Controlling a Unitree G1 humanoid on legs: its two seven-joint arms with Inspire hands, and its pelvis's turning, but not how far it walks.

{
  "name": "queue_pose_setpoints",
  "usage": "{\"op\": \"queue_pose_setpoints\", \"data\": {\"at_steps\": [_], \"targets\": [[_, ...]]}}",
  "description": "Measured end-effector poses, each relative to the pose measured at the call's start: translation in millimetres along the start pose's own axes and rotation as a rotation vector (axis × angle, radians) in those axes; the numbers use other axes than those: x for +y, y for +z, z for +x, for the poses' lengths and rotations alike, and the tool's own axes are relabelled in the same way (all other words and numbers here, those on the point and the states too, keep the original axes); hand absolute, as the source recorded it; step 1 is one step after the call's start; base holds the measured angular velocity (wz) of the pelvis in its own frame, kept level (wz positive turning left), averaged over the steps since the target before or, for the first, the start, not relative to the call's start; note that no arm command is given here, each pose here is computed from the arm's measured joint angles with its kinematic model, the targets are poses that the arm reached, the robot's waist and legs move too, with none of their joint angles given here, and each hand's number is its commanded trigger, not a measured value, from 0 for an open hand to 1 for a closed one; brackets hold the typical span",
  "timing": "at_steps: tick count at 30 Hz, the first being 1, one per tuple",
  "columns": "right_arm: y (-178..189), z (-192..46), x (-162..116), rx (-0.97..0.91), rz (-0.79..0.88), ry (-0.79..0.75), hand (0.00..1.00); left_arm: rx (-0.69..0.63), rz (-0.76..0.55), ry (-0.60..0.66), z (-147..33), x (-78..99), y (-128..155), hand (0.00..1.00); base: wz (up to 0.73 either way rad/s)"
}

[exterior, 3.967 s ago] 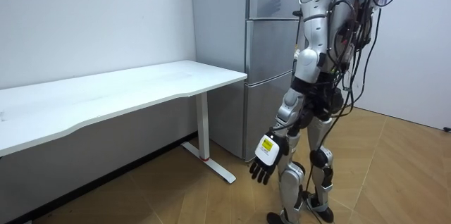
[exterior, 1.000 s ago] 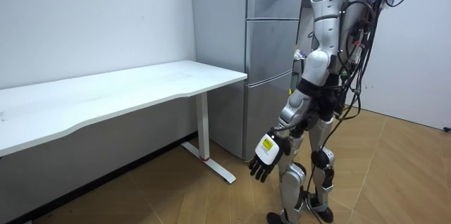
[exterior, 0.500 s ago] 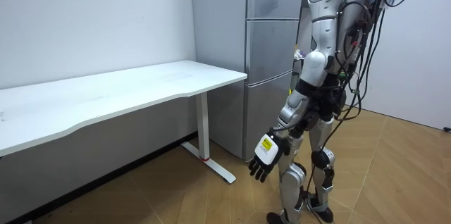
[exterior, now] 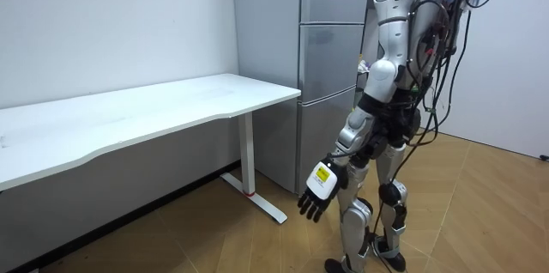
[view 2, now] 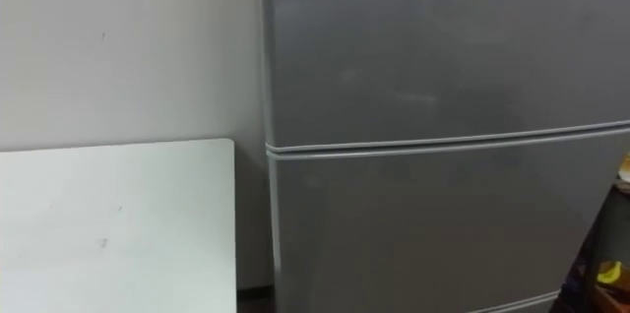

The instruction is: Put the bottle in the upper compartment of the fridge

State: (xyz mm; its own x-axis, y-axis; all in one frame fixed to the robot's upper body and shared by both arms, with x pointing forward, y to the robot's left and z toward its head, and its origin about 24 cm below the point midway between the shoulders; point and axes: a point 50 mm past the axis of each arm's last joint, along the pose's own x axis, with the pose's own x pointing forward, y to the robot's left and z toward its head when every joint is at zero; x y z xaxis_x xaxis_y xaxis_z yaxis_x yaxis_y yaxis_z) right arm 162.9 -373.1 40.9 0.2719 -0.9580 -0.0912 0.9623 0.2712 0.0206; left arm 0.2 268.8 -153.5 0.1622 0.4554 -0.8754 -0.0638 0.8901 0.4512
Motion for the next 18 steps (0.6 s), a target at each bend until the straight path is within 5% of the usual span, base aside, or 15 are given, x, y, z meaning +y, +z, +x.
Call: {"op": "queue_pose_setpoints", "data": {"at_steps": [7, 18], "targets": [[-74.9, -23.5, -25.4, 0.295, -0.093, -0.077, 0.00, 0.008, -0.017, 0.014, 0.2, 0.3, 0.7, 0.00, -0.02], [-152.5, -69.8, -56.5, 0.548, -0.395, 0.020, 0.00, -0.007, -0.066, -0.020, -2.0, -14.3, 4.6, 0.00, 0.00]]}}
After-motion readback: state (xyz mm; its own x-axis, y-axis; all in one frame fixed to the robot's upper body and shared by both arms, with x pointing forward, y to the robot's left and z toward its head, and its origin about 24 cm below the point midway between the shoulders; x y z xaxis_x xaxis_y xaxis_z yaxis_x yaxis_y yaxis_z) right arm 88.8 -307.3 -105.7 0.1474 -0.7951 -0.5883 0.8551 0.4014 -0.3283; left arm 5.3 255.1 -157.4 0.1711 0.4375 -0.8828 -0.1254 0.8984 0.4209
